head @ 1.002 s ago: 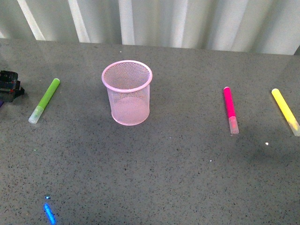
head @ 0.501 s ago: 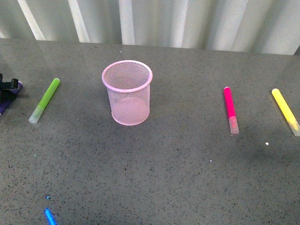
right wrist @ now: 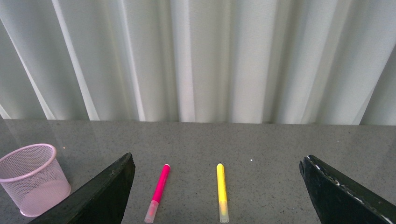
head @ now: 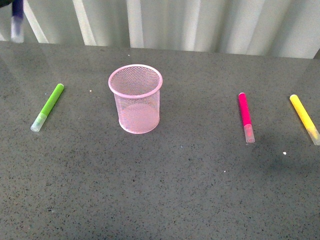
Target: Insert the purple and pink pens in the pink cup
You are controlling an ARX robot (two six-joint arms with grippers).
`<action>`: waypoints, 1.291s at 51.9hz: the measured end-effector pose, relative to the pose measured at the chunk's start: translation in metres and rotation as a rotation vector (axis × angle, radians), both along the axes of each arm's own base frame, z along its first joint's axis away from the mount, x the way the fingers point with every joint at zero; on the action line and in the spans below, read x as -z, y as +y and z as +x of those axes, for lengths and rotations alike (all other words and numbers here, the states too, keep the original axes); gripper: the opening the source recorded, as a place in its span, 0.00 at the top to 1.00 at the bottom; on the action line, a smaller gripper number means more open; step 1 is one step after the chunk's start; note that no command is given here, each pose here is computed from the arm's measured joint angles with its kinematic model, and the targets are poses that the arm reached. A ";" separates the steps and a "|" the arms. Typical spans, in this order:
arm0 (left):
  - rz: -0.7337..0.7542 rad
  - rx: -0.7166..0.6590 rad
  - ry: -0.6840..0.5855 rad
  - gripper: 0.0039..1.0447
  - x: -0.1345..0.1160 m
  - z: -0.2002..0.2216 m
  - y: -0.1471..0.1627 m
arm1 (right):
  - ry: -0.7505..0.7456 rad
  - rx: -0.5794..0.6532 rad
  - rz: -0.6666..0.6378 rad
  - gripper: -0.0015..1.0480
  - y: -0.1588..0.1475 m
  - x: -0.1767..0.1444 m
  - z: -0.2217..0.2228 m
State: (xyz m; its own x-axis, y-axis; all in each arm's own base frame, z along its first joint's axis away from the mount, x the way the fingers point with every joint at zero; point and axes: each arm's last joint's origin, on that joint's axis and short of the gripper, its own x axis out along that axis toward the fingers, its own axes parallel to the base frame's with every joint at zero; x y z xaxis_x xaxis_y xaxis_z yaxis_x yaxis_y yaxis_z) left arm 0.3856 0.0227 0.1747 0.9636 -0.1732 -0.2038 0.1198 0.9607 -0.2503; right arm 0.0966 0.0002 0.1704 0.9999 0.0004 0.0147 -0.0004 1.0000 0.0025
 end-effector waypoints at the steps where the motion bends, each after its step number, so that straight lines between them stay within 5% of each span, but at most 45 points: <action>1: -0.027 0.006 -0.030 0.88 -0.003 -0.003 -0.007 | 0.000 0.000 0.000 0.07 0.000 0.000 0.000; 11: -0.257 0.095 -0.162 0.88 0.014 -0.037 -0.096 | 0.000 0.000 0.000 0.07 0.000 0.000 0.000; 23: -0.312 0.160 -0.155 0.88 0.036 -0.048 -0.144 | 0.000 0.000 0.000 0.07 0.000 0.000 0.000; 38: -0.322 0.165 -0.097 0.88 0.065 -0.055 -0.154 | 0.000 0.000 0.000 0.07 0.000 0.000 0.000; 67: -0.307 0.147 -0.081 0.88 0.079 -0.041 -0.153 | 0.000 0.000 0.000 0.07 0.000 0.000 0.000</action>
